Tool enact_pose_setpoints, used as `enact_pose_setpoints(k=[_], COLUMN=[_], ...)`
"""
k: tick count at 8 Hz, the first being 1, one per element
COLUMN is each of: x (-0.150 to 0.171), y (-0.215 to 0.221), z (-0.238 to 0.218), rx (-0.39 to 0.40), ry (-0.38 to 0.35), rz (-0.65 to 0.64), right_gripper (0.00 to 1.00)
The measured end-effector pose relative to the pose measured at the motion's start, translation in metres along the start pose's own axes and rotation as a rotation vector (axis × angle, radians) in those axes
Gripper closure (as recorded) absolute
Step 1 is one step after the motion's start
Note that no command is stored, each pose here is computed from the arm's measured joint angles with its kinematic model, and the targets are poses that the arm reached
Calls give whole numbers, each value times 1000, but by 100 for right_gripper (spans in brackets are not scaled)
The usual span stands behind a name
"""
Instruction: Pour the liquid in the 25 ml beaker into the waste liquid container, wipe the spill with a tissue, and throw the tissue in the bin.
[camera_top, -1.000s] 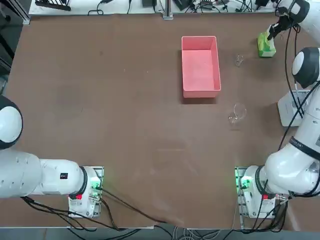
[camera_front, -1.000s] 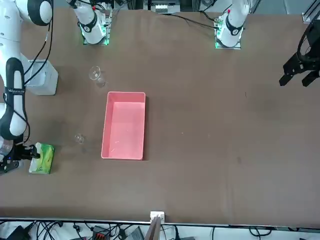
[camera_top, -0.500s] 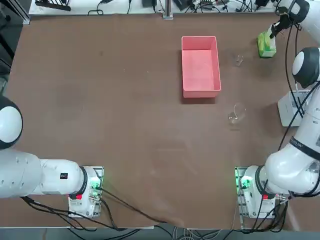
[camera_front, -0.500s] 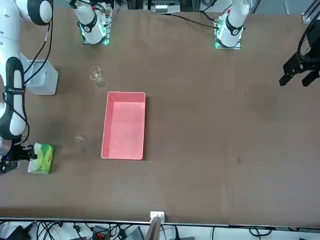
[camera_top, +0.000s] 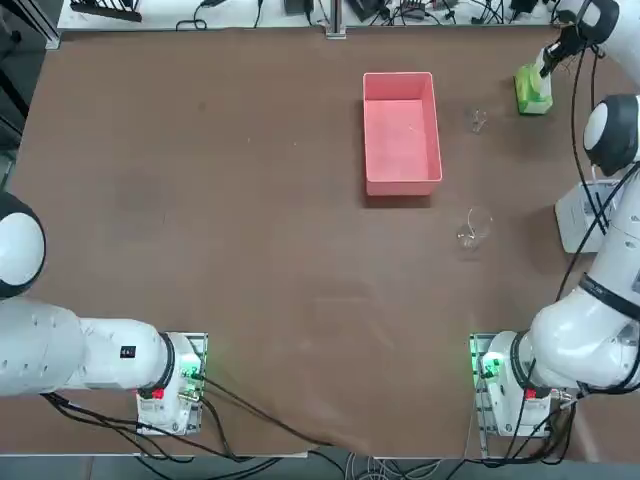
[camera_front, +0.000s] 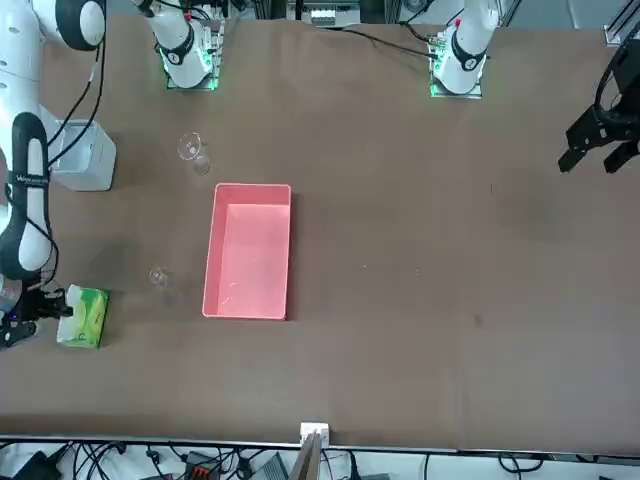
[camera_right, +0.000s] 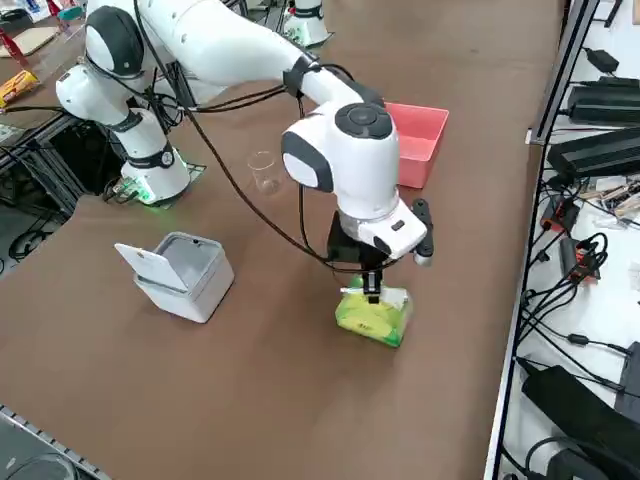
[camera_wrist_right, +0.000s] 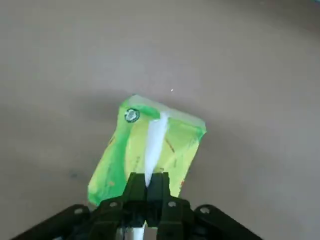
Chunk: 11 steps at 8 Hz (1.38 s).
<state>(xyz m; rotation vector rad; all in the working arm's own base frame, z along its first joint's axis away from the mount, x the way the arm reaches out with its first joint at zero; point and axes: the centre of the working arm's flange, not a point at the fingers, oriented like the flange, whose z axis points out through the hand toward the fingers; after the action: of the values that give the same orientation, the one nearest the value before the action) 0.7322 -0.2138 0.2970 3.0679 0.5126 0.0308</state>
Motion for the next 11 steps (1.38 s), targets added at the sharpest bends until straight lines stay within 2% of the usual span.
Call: enact_pose_setpoints(k=[6, 11], x=[10, 47], y=[-18, -99], z=[-61, -119], rx=[60, 156], ry=[-62, 3], rz=[-31, -151], right_gripper=[99, 99])
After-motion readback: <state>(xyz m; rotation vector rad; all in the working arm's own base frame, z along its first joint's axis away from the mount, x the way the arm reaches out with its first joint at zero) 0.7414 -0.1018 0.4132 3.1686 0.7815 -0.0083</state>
